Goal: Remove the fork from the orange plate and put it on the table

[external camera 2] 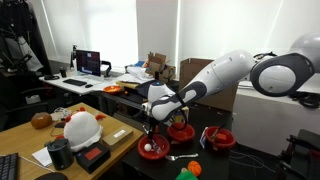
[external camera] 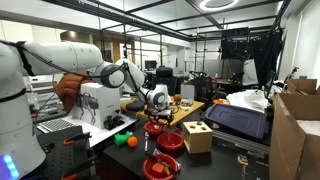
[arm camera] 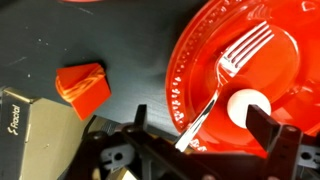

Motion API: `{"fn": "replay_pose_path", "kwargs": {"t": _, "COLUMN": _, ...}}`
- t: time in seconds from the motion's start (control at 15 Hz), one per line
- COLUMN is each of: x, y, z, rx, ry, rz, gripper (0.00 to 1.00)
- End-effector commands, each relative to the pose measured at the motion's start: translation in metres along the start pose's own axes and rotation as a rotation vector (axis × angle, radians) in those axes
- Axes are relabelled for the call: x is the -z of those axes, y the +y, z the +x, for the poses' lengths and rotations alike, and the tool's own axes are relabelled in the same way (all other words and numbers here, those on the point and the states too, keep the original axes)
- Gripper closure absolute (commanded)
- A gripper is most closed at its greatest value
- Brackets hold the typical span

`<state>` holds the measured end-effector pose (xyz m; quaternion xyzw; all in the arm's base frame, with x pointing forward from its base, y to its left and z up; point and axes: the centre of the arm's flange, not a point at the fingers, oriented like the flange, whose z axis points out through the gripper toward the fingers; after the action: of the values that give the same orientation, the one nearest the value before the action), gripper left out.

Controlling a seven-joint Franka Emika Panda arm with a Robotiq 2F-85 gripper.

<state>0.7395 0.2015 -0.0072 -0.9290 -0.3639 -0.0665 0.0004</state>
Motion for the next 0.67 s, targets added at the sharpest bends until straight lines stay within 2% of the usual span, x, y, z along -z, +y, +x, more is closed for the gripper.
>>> {"fn": "replay_pose_path", "kwargs": {"t": 0.0, "x": 0.004, "y": 0.011, "z": 0.009, "rx": -0.017, "ry": 0.008, "rz": -0.001, "gripper": 0.0}}
{"fn": "replay_pose_path", "kwargs": {"t": 0.6, "x": 0.025, "y": 0.021, "z": 0.038, "rx": -0.097, "ry": 0.11, "rz": 0.019, "gripper": 0.0}}
